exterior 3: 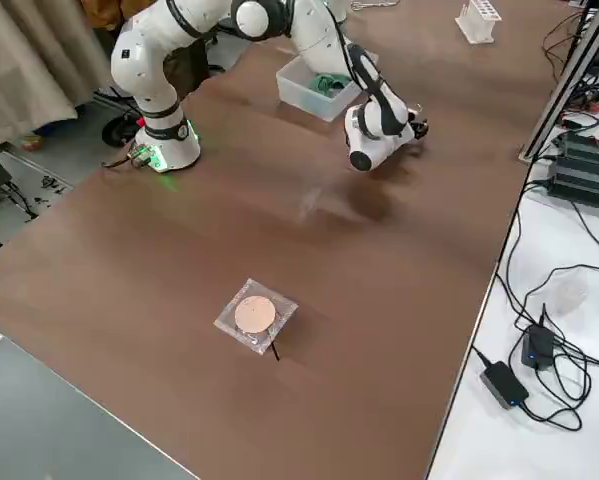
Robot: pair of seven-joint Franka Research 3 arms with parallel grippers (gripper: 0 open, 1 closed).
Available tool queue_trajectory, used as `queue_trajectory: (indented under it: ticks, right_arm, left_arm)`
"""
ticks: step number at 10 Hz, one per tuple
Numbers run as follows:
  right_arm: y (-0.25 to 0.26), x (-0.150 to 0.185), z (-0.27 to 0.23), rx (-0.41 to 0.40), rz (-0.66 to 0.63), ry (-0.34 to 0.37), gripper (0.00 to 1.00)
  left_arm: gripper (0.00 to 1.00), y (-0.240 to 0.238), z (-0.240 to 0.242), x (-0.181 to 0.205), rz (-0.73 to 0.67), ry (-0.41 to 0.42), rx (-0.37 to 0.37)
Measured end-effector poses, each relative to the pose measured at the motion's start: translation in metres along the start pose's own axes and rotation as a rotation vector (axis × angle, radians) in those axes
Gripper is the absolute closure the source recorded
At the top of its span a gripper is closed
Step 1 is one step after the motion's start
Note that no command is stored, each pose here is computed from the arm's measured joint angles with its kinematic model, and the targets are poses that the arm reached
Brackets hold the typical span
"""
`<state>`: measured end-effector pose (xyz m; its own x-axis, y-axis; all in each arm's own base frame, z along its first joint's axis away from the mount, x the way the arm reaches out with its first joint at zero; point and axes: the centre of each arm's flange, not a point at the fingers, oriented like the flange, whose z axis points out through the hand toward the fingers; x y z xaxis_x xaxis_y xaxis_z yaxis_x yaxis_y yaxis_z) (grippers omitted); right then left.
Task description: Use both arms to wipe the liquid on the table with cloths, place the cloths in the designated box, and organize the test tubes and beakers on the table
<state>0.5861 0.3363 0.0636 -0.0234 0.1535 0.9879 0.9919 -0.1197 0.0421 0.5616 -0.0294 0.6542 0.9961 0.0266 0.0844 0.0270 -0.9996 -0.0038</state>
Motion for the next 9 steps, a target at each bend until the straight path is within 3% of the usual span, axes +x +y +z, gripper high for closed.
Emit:
queue_trajectory:
  ticks: [3,6,7,9]
  right_arm:
    - [-0.002,0.003,0.010,-0.003,-0.015,-0.004,0.01]
    - [0.001,0.003,0.018,-0.014,-0.026,-0.025,0.07]
    - [0.000,0.001,0.021,-0.015,-0.026,-0.028,0.17]
    - [0.001,-0.001,0.022,-0.019,-0.025,-0.031,0.50]
  left_arm:
    - [0.01,0.028,0.011,-0.005,0.016,-0.061,-0.051]
    - [0.01,0.032,0.025,0.000,0.021,-0.076,-0.057]
    - [0.01,0.031,0.025,0.000,0.018,-0.075,-0.057]
    - [0.01,0.033,0.024,0.001,0.021,-0.065,-0.059]
